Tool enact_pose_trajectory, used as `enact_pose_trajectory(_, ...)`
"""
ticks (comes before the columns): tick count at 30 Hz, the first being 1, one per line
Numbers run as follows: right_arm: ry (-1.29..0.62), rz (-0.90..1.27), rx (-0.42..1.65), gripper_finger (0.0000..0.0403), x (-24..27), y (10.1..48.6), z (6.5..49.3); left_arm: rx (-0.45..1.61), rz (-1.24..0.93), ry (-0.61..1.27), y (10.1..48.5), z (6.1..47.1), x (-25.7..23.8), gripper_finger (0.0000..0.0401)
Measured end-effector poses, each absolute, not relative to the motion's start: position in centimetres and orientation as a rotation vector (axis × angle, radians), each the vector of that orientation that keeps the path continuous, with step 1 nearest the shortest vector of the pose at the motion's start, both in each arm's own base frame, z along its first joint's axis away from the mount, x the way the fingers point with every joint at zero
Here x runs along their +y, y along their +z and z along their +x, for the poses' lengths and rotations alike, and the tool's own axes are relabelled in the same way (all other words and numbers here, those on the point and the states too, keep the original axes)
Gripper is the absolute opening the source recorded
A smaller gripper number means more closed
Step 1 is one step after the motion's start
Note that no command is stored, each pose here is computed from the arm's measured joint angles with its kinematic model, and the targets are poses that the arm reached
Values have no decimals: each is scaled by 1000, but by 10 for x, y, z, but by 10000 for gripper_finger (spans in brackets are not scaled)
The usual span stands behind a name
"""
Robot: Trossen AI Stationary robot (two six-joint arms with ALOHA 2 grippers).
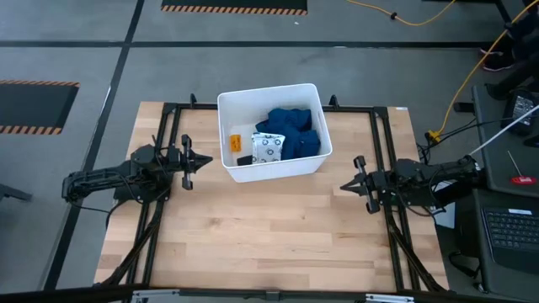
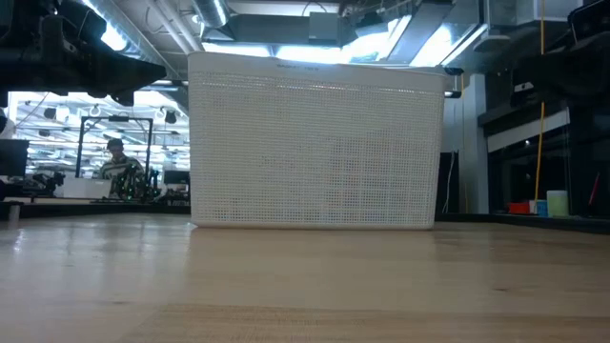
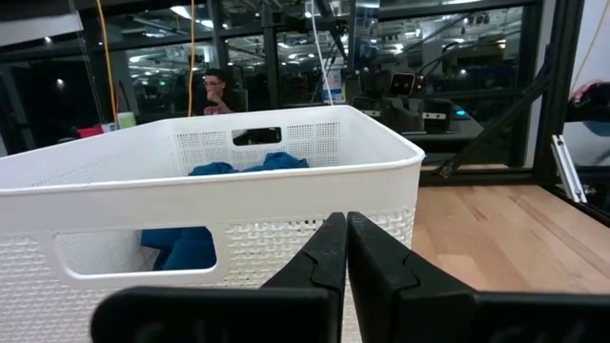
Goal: Pick & place medical supplies in basket/bin
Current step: Return to Home Position
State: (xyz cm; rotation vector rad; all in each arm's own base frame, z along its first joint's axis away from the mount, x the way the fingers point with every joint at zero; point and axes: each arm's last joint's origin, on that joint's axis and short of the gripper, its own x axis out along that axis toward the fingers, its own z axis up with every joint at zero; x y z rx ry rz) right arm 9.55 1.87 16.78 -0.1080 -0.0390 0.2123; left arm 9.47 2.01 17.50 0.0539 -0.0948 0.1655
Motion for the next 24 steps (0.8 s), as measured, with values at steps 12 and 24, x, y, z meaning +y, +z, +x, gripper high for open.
enact_pose_trajectory(12, 213, -107, -40, 8, 19, 168, 96, -95, 54, 166, 175, 95, 20, 6)
enact_pose_trajectory(24, 212, -107, -40, 8, 19, 168, 96, -95, 54, 166, 175, 95, 20, 12)
